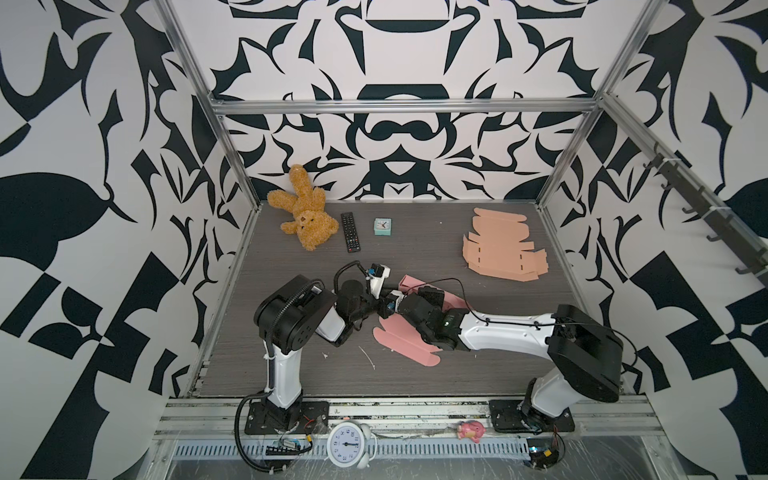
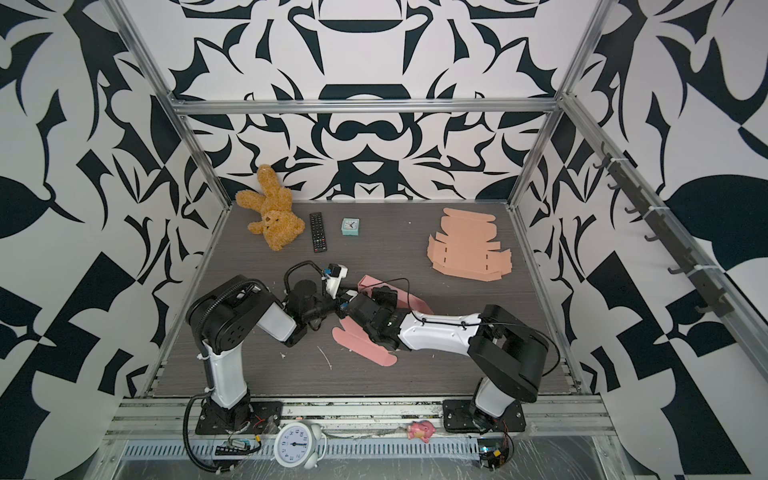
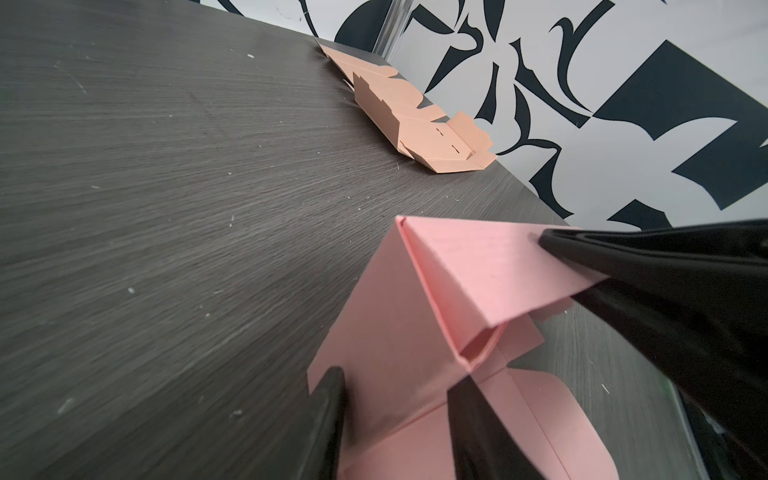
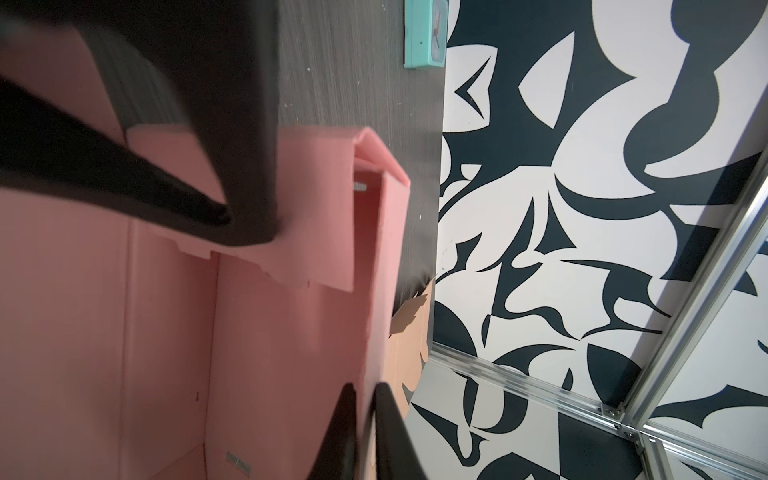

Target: Fold the paper box

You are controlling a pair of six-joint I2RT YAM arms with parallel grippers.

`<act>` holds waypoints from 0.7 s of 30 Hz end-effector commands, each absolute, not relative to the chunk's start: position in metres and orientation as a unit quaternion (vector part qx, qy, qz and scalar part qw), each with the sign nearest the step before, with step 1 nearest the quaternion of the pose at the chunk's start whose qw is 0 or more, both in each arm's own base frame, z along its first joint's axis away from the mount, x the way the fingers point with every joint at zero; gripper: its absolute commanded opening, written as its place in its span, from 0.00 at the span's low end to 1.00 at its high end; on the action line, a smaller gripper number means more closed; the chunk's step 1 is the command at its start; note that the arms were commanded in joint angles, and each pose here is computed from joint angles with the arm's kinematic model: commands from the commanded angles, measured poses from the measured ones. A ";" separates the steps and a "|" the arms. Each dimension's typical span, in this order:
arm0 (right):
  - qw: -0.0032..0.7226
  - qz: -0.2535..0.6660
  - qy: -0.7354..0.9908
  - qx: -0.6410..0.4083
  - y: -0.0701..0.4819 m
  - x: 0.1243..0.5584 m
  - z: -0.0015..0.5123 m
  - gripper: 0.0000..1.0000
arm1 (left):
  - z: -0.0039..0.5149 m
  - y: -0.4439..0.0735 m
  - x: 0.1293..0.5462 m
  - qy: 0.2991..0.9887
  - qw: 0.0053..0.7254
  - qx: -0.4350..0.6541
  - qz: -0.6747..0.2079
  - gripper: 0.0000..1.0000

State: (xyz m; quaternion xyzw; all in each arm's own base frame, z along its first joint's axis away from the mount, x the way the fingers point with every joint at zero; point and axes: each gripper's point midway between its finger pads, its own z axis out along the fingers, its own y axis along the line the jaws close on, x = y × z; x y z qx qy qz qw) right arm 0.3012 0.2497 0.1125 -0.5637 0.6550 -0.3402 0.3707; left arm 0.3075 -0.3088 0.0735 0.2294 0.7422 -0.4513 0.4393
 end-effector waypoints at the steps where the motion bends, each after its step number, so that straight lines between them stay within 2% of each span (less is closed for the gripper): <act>1: 0.387 -0.314 0.661 -0.561 0.259 0.297 0.126 0.12 | 0.079 -0.311 0.314 0.731 0.467 0.236 -0.437 0.38; 5: 0.387 -0.307 0.664 -0.562 0.260 0.296 0.126 0.12 | 0.079 -0.312 0.313 0.731 0.473 0.239 -0.430 0.34; 14: 0.387 -0.300 0.666 -0.563 0.261 0.295 0.126 0.12 | 0.081 -0.309 0.319 0.735 0.492 0.241 -0.401 0.38; 21: 0.385 -0.298 0.668 -0.563 0.260 0.294 0.128 0.12 | 0.083 -0.312 0.323 0.736 0.501 0.247 -0.383 0.36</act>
